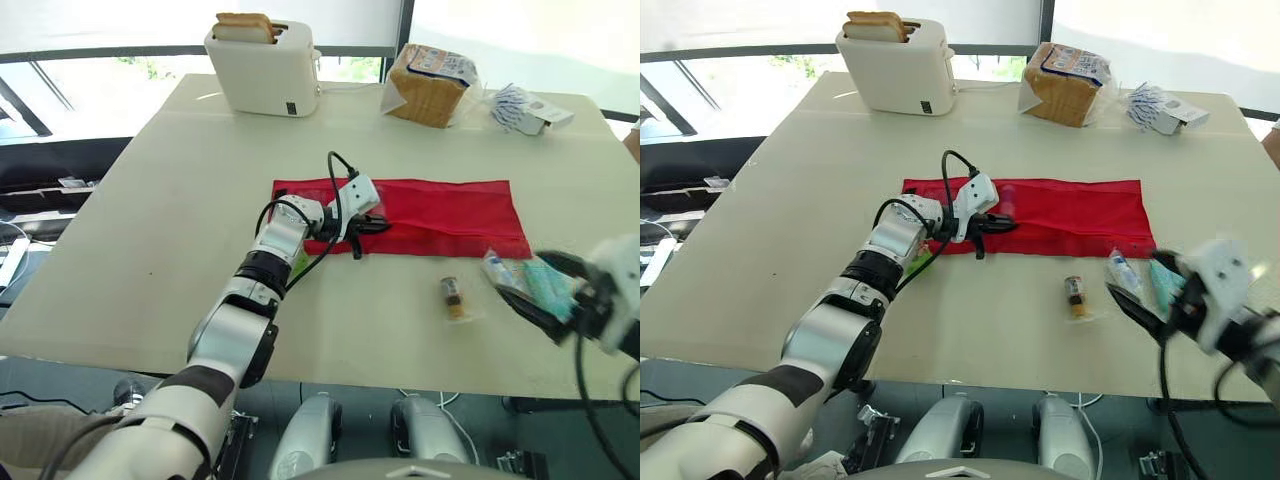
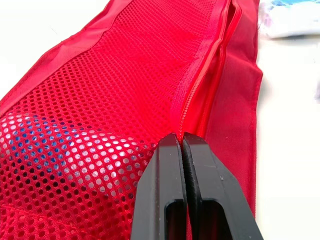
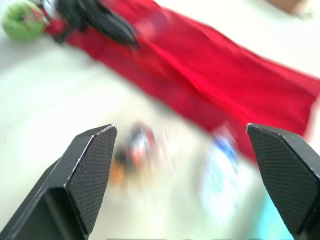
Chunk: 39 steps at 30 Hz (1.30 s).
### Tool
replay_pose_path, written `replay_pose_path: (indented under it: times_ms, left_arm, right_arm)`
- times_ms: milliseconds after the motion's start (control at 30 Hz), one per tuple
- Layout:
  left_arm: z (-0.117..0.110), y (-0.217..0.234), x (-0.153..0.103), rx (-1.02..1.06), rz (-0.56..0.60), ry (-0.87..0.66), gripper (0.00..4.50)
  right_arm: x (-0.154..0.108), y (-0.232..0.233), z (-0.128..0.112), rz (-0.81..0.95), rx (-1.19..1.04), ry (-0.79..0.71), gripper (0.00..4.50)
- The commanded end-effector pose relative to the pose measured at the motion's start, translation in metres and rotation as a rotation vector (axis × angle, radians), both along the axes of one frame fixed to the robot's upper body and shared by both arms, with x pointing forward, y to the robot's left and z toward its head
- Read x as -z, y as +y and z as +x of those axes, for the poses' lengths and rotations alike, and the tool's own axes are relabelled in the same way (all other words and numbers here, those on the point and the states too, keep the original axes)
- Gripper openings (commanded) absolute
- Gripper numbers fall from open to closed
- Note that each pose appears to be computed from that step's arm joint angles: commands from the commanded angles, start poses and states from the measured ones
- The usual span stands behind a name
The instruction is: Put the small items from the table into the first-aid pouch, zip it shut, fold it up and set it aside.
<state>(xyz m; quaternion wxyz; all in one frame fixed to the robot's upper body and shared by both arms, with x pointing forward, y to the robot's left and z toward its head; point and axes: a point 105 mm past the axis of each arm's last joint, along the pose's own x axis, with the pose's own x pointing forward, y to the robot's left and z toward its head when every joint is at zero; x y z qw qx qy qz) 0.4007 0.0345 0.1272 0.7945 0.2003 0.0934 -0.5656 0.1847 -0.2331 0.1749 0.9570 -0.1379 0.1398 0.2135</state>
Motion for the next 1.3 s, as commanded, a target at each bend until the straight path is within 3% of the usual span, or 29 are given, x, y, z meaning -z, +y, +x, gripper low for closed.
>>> replay_pose_path:
  times_ms: [33, 233, 467, 700, 1033, 1267, 1300]
  left_arm:
    - [0.003, 0.003, -0.011, 0.008, -0.01, -0.036, 0.0]
    - [0.005, 0.005, -0.011, 0.01, -0.011, -0.042, 0.0]
    - [0.005, 0.0, -0.013, 0.025, -0.006, -0.055, 0.0]
    - [0.004, -0.004, -0.017, 0.042, -0.013, -0.062, 0.0]
    - [0.002, -0.01, -0.019, 0.056, -0.009, -0.071, 0.0]
    - [0.002, -0.016, -0.021, 0.045, -0.027, -0.075, 0.0]
    - [0.003, -0.016, -0.021, 0.042, -0.028, -0.078, 0.0]
  right_arm:
    - [-0.006, -0.024, -0.033, -0.051, 0.136, -0.025, 4.41]
    - [0.004, -0.037, -0.083, -0.014, 0.287, 0.014, 4.41]
    - [0.009, -0.025, -0.086, 0.037, 0.272, 0.025, 4.41]
    - [0.019, -0.01, -0.042, 0.088, 0.233, 0.01, 4.41]
    - [0.048, -0.012, 0.042, 0.081, 0.183, 0.139, 4.41]
    - [0.064, -0.003, 0.082, 0.085, 0.165, 0.193, 4.41]
    - [0.067, -0.002, 0.087, 0.084, 0.167, 0.201, 4.19]
